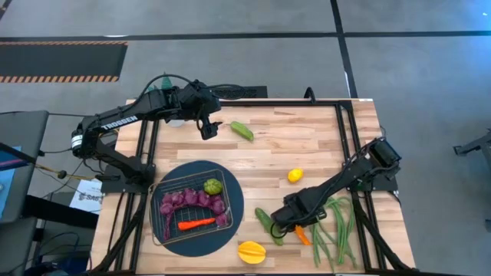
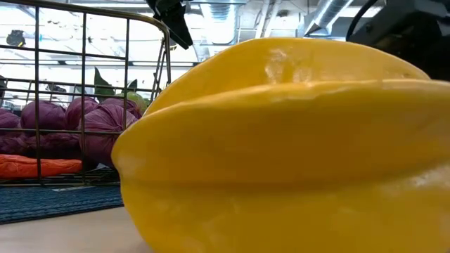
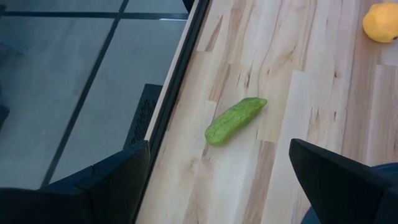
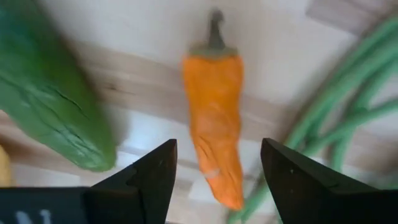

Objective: Build produce basket
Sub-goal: Put the orange chili pepper into the wire basket

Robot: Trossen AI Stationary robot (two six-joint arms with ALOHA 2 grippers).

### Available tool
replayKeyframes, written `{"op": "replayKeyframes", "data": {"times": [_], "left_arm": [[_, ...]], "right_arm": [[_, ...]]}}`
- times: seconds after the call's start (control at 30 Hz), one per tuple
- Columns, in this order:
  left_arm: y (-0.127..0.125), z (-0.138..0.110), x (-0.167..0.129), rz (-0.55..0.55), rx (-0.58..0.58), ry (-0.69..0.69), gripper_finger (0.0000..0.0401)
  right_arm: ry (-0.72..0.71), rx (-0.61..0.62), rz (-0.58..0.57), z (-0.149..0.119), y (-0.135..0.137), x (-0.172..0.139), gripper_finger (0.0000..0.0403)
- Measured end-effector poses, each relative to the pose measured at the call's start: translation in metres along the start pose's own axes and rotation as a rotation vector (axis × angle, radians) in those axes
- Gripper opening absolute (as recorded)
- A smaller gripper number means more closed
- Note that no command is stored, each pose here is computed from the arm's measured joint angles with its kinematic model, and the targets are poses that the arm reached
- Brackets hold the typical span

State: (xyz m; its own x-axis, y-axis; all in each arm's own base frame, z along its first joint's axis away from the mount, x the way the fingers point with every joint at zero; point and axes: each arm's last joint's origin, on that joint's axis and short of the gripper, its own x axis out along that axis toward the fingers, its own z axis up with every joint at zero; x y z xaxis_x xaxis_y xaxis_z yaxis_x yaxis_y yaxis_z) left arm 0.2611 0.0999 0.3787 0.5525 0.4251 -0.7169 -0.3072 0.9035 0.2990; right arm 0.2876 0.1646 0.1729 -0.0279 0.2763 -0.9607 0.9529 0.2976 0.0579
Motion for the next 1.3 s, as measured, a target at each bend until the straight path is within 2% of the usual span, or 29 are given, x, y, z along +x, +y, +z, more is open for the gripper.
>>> {"op": "replayKeyframes", "data": {"times": [0.13, 0.33, 0.53, 0.7, 0.93, 1.03, 1.23, 1.3], "left_arm": [[0.0, 0.0, 0.0, -0.001, -0.001, 0.0, 0.0371], [0.0, 0.0, 0.0, -0.001, -0.001, 0.0, 0.0371], [0.0, 0.0, 0.0, 0.0, -0.015, 0.0, 0.0371], [0.0, 0.0, 0.0, 0.005, -0.076, 0.002, 0.0371], [-0.004, 0.0, 0.004, -0.031, -0.073, -0.003, 0.0371], [-0.007, 0.002, 0.003, -0.052, -0.086, -0.02, 0.0371], [-0.012, 0.004, 0.002, -0.068, -0.094, -0.035, 0.0371], [-0.013, 0.004, 0.001, -0.071, -0.095, -0.036, 0.0371]], "right_arm": [[-0.073, 0.009, 0.028, 0.002, 0.002, 0.0, 0.0256], [-0.078, 0.03, 0.024, 0.007, -0.006, 0.014, 0.0256], [-0.068, 0.022, 0.068, 0.011, -0.009, 0.025, 0.0256], [-0.069, -0.007, 0.069, 0.013, -0.01, 0.028, 0.0256], [-0.112, -0.033, 0.077, 0.015, -0.01, 0.028, 0.025], [-0.116, -0.049, 0.078, 0.019, -0.009, 0.027, 0.0215], [-0.119, -0.104, 0.08, 0.029, -0.008, 0.023, 0.0081], [-0.118, -0.123, 0.08, 0.033, -0.007, 0.022, 0.0075]]}}
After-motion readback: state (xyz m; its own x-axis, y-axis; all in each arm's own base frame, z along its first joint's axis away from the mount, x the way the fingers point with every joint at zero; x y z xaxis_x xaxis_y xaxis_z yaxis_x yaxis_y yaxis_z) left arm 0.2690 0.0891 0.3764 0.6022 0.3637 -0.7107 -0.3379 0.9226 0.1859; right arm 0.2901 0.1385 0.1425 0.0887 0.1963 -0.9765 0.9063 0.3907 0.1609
